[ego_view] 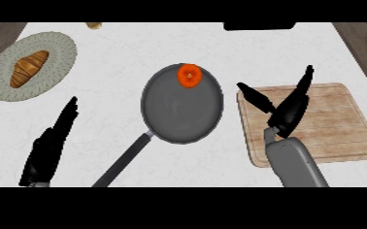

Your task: Pick the squash from the cutting board and place it in the pan

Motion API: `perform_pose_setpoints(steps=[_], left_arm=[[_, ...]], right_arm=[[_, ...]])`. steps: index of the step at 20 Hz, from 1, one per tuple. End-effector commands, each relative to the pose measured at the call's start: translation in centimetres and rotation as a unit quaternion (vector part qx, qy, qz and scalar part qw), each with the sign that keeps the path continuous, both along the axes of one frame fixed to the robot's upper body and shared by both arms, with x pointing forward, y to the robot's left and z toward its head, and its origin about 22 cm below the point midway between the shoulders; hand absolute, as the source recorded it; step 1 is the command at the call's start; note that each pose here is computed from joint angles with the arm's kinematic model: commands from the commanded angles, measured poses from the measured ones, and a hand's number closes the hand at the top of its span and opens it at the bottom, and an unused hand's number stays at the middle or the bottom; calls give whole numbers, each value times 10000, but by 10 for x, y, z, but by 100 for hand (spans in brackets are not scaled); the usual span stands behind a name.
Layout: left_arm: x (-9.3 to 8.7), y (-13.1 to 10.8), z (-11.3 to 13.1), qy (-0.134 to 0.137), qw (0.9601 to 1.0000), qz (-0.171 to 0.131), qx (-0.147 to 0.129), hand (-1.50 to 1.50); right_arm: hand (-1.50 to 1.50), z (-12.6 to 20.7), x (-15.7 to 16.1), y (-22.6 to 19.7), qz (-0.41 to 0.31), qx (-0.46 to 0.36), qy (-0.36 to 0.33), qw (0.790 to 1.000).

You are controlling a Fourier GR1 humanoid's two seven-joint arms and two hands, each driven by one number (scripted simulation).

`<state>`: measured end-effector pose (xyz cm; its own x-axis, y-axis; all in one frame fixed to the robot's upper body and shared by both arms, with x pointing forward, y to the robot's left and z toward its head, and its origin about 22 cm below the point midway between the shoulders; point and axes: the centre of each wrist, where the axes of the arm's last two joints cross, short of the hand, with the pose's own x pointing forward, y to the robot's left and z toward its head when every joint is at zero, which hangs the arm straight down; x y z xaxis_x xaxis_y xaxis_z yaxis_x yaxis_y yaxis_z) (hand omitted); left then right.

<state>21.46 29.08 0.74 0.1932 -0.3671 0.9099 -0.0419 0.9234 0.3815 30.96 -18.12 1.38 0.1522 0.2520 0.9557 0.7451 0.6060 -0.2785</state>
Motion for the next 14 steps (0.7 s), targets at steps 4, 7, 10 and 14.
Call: perform_pose_setpoints(steps=[4, 7, 10, 14], left_arm=[[-11, 5, -2, 69, 9999, 69, 64, 0], [-2, 1, -9, 20, 10000, -6, -19, 0], [4, -9, 5, -95, 9999, -78, 51, 0], [-1, -1, 7, 2, 10000, -31, 47, 0]], right_arm=[[-150, 6, -103, -59, -156, -219, -9, 9996], [-150, 20, -141, -73, -155, -227, -29, 9996], [-150, 29, -164, -90, -141, -245, -67, 9996], [-150, 31, -194, -105, 11, -251, 79, 9997]])
